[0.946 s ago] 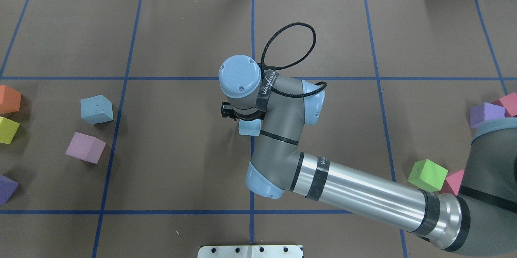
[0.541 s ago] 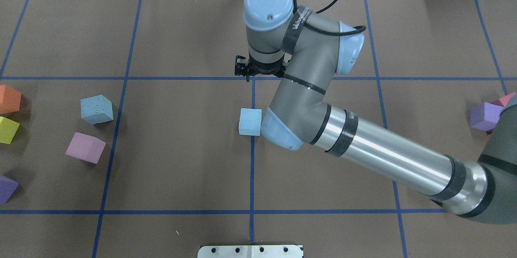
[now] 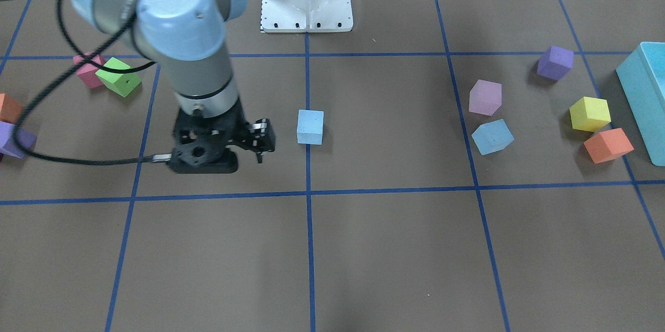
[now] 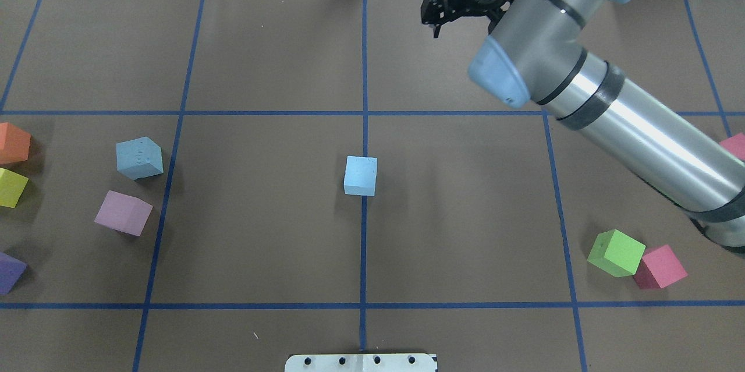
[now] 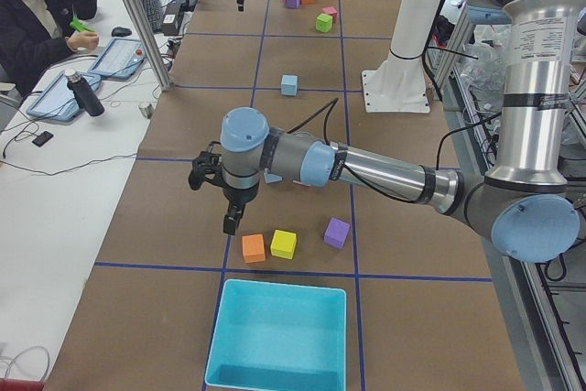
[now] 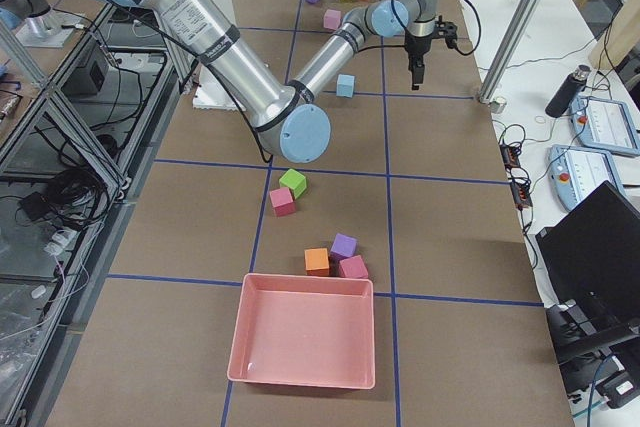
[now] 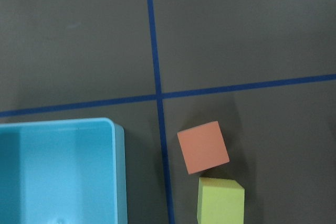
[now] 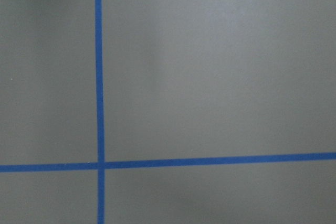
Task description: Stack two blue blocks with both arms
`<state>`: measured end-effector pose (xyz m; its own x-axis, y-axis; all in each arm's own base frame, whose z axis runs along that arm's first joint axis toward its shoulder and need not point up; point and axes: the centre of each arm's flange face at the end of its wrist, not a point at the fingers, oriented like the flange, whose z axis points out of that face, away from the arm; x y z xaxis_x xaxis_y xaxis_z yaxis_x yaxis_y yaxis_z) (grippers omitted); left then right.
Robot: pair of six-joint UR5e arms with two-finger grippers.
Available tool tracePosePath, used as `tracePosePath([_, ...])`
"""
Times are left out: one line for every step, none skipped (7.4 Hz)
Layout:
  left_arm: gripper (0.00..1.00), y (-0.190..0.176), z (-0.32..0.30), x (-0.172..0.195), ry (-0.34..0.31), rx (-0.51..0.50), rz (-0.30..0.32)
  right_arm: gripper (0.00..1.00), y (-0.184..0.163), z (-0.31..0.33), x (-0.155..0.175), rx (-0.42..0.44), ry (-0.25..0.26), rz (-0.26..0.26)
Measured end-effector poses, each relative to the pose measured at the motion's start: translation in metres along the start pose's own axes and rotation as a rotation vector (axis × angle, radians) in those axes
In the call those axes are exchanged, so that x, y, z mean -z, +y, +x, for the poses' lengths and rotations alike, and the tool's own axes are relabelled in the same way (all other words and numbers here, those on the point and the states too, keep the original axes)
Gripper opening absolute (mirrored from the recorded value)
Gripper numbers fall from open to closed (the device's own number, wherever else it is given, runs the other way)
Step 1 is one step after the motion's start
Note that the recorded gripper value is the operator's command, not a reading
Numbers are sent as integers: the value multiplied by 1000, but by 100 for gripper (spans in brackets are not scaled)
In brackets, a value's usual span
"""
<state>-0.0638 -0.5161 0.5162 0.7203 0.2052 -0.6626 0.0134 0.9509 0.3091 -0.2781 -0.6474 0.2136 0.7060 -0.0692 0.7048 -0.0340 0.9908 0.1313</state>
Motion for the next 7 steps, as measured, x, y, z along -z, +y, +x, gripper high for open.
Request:
tracePosePath([98, -25, 13, 12, -2, -50, 50, 100, -8, 67, 10, 48, -8, -10])
tracePosePath([98, -39, 23, 19, 1, -79, 76, 100, -9, 131, 13, 95, -8, -21])
tracePosePath([98, -45, 30, 20, 15, -80, 85, 100, -1, 192, 10, 136, 4, -35])
tracePosePath([98, -51, 49, 14, 44, -47, 77, 100, 13, 245, 3, 161, 18, -49])
tracePosePath([98, -58, 83, -6, 81, 26, 40, 100, 33, 296, -6, 177, 30, -50])
tracePosePath([98, -64, 120, -27, 91, 123, 3, 100, 55, 339, -15, 177, 40, -46])
tracePosePath([98, -67, 155, -47, 69, 212, -20, 100, 76, 374, -25, 158, 52, -53])
